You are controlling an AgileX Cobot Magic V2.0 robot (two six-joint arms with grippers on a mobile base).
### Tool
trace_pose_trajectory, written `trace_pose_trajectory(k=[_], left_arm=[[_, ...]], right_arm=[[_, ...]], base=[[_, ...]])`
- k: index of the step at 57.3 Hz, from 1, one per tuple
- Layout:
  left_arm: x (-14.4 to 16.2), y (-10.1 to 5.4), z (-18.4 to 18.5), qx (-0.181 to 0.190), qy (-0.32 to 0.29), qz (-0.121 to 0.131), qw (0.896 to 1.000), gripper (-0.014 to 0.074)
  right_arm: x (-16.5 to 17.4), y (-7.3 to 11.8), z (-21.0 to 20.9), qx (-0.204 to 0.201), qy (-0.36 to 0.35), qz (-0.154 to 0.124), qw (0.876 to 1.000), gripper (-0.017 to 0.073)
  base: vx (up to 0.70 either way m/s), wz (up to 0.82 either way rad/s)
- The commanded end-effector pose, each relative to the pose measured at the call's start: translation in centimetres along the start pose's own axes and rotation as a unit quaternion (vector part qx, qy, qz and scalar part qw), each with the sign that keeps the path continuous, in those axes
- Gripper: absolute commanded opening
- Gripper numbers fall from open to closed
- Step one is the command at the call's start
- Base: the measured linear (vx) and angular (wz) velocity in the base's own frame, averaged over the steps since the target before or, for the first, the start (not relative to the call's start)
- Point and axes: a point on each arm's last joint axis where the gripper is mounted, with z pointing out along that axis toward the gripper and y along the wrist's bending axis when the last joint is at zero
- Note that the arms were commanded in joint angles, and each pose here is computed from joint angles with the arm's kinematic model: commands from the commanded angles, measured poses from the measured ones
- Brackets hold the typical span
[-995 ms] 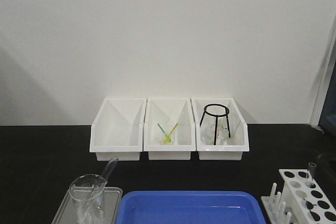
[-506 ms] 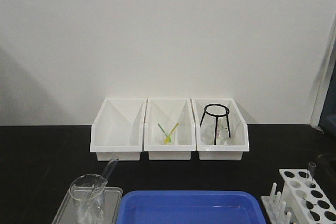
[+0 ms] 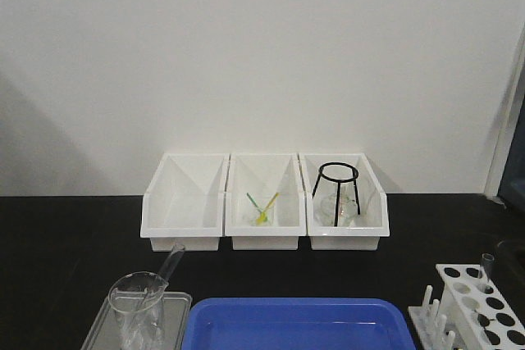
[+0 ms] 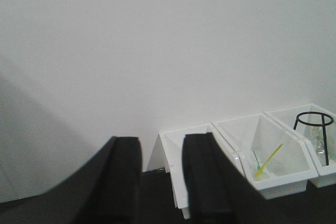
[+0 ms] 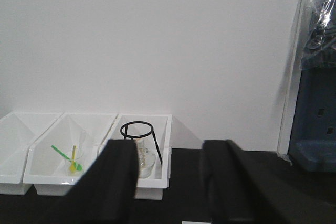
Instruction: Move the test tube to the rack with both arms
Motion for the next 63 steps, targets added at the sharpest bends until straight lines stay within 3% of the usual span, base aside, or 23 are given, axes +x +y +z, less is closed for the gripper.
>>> trace_pose_trajectory(k=[1,8,12,15,23,29,37,46,63], left_arm=[[-2.0,0.1,-0.2,-0.001,-0.06,0.001,0.998,0.0529],[-2.3,0.1,-0.2,-0.001,-0.08,-0.006,0.997,0.0585],[-2.5,0.1,-0.2,0.0,-0.089,-0.021,0.996,0.0586],[-2.2,0.0,0.1,0.002,-0.08,-0.016,0.997,0.0585],[0.0,-1.2,1.8,0.037,-0.017,0.078,0.996,0.0585],[2.7,-2.8,3.3,0.08,0.028,0.109,0.99,0.0585],[7.0,-4.6,6.1,0.12,0.109,0.114,0.98,0.0585],[10.3,-6.0,9.8,0.144,0.13,0.108,0.975,0.0585],[11.9,-7.5,15.3,0.155,0.139,0.094,0.974,0.0585]], right_arm=[[-2.0,-0.1,-0.2,0.003,-0.059,-0.001,0.998,0.0583],[-2.0,-0.1,-0.2,0.003,-0.059,0.0,0.998,0.0682],[-2.1,-0.1,-0.2,0.003,-0.062,0.0,0.998,0.0692],[-2.1,-0.1,-0.2,0.003,-0.062,0.0,0.998,0.0689],[-2.0,-0.1,-0.2,0.003,-0.058,0.0,0.998,0.0662],[-2.0,-0.1,-0.2,0.003,-0.058,0.0,0.998,0.0628],[-2.0,-0.1,-0.2,0.003,-0.058,0.0,0.998,0.0569],[-2.0,-0.1,-0.2,0.003,-0.058,0.0,0.998,0.0515],[-2.0,-0.1,-0.2,0.003,-0.059,-0.001,0.998,0.0495]], base=[[0.0,0.0],[0.0,0.0],[0.0,0.0],[0.0,0.0],[0.0,0.0],[0.0,0.0],[0.0,0.0],[0.0,0.0],[0.0,0.0]])
